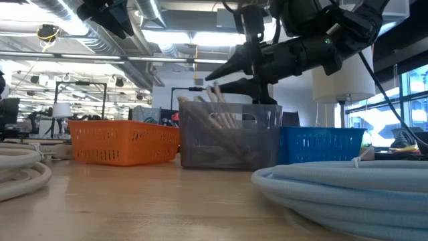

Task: Pick & Place USB Port
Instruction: Put the light brown HDMI cable into the black bin, then put the black charger cable into the blue bin

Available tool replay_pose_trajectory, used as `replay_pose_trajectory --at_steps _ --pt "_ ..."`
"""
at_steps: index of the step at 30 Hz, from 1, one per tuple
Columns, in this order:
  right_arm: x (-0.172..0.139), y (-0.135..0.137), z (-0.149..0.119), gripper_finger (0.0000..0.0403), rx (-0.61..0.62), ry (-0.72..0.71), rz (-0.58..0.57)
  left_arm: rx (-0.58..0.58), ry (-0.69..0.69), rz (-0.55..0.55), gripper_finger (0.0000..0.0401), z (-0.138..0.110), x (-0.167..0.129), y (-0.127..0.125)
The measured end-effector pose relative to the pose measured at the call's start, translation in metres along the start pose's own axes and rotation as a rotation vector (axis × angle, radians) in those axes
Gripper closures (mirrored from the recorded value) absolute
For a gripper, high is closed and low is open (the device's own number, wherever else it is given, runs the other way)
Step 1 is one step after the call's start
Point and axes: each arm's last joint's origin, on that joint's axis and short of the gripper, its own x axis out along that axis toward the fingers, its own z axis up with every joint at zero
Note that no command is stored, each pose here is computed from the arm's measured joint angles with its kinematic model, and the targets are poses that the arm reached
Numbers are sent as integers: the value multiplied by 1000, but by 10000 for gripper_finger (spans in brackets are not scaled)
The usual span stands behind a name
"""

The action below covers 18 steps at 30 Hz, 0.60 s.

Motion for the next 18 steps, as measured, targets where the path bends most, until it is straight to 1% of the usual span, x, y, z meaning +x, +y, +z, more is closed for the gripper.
replay_pose_trajectory --at_steps 5,8,10,14,18 --pt "0 2 0 224 27 13 25 1 0 1 216 0 0 0" --pt "0 6 3 194 33 -11 75 16 0 1 216 0 0 0" --pt "-1 12 5 185 32 -40 131 26 1 0 216 0 0 0" --pt "-5 25 12 181 25 -103 255 27 1 0 216 0 0 0" --pt "-20 49 25 180 -45 -197 409 28 3 0 216 0 0 0"
